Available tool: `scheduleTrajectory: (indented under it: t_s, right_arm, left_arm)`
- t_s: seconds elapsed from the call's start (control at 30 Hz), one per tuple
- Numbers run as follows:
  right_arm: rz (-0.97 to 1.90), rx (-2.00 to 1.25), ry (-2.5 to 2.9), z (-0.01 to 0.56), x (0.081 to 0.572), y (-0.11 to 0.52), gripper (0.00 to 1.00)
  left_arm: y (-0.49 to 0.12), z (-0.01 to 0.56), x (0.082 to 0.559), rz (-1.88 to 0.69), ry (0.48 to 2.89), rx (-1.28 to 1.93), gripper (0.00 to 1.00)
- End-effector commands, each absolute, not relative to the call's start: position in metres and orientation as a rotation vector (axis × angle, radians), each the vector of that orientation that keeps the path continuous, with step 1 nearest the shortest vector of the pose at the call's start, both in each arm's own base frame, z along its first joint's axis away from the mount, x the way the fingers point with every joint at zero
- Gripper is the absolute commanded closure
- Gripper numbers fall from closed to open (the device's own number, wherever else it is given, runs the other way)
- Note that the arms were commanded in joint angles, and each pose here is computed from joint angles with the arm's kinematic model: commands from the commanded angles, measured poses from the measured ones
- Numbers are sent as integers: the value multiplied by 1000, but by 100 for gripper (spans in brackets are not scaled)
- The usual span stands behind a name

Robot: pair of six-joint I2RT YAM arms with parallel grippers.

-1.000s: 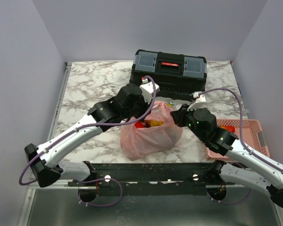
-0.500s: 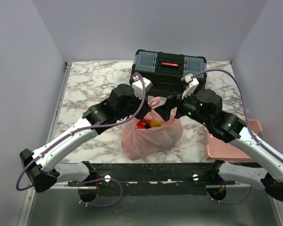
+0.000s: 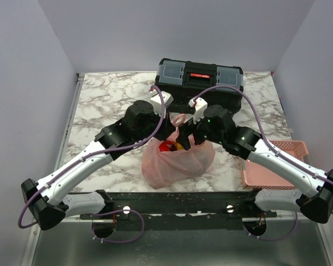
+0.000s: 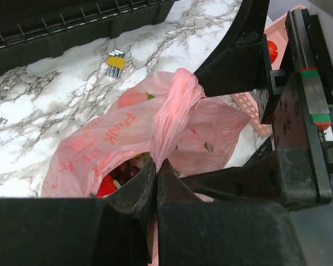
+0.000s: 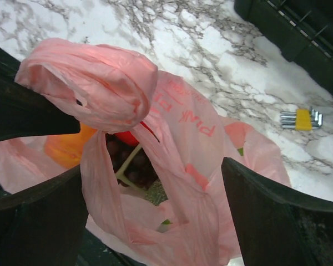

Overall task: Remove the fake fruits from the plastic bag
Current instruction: Adjust the plastic bag at the center of the board.

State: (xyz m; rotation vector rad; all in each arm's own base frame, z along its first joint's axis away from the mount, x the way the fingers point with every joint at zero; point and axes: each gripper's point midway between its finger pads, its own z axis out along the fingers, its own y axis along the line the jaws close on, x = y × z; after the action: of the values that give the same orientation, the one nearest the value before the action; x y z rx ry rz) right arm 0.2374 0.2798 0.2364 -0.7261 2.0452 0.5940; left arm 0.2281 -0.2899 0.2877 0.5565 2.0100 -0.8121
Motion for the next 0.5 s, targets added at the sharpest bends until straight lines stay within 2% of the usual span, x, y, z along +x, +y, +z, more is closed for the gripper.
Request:
scheduleTrajectory:
  t_s: [0.0, 0.07, 0.2, 0.27, 0.33, 0.47]
  right_arm:
    - [533, -627, 1976, 247, 253, 274, 12]
    - [561, -561, 1948, 253, 255, 273, 36]
    - [609, -433, 1872, 269, 259, 270, 76]
    - [584, -324, 1850, 277, 268, 261, 90]
    - [543, -210, 1828, 284, 278, 249, 98]
    - [497, -135, 1817, 291, 293, 248, 99]
  left_arm:
    - [-288, 300, 227, -866, 1978, 495, 100]
    - [-284, 301, 230, -848, 1963, 477, 100]
    - [-267, 306, 242, -795, 1956, 365, 100]
    - [-257, 309, 250, -836, 1970, 263, 100]
    - [-246, 310, 260, -888, 1985, 165, 100]
    - [-223, 310, 277, -876, 2006, 34, 100]
